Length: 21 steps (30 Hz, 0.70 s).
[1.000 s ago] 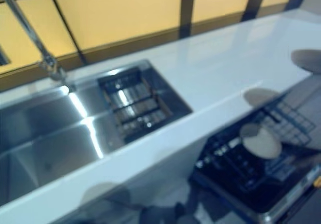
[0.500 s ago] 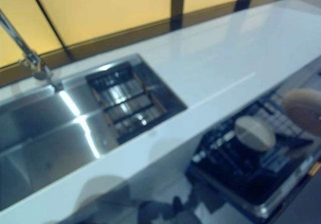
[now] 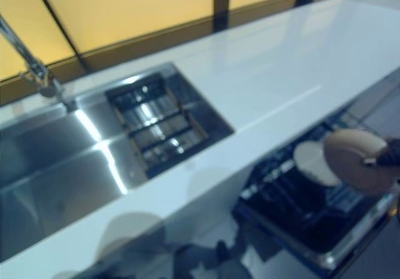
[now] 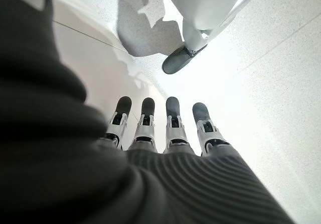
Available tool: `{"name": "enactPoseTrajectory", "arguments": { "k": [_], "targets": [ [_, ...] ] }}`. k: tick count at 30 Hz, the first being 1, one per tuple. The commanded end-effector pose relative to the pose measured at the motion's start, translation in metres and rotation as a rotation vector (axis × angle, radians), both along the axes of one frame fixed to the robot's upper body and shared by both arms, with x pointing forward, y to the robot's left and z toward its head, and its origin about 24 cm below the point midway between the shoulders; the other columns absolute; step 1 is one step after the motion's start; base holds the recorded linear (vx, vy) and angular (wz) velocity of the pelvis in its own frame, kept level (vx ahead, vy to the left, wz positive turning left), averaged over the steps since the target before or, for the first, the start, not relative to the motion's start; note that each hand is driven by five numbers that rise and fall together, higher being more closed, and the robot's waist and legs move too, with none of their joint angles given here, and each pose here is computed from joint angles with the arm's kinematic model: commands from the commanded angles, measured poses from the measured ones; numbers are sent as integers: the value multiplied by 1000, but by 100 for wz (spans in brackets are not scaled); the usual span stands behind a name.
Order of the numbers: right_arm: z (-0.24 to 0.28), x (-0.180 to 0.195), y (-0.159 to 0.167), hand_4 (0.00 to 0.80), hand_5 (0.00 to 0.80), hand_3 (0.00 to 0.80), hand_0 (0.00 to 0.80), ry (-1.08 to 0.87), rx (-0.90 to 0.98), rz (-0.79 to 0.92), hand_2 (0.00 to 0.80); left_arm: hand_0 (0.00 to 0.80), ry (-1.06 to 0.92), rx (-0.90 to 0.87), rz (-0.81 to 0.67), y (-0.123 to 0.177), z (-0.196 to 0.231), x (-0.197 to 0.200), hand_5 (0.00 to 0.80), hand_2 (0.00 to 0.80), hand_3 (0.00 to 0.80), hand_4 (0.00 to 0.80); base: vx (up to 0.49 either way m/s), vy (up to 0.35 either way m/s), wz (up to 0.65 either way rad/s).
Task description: Take plates into dishwasher
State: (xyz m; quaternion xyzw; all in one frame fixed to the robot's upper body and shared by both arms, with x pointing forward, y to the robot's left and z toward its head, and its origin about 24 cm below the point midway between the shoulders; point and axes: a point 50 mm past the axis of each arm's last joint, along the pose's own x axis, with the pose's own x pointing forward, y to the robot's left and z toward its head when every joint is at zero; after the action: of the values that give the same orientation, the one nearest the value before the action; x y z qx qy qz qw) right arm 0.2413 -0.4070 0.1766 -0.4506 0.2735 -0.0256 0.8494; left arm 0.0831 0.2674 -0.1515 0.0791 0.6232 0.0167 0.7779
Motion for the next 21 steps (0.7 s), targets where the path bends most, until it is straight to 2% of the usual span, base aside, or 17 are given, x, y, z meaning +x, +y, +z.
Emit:
{"name": "enactPoseTrajectory", "arguments": {
  "k": [1, 21],
  "targets": [
    [9, 20, 16, 800, 800, 800, 800, -79, 53, 36, 800, 0, -64, 83, -15, 23, 15, 32, 0, 0, 0, 0, 0, 0, 0],
    [-31, 45, 40, 800, 800, 800, 800, 17, 129, 31, 800, 0, -69, 70, -42, 15, 17, 45, 0, 0, 0, 0, 0, 0, 0]
  ]
}}
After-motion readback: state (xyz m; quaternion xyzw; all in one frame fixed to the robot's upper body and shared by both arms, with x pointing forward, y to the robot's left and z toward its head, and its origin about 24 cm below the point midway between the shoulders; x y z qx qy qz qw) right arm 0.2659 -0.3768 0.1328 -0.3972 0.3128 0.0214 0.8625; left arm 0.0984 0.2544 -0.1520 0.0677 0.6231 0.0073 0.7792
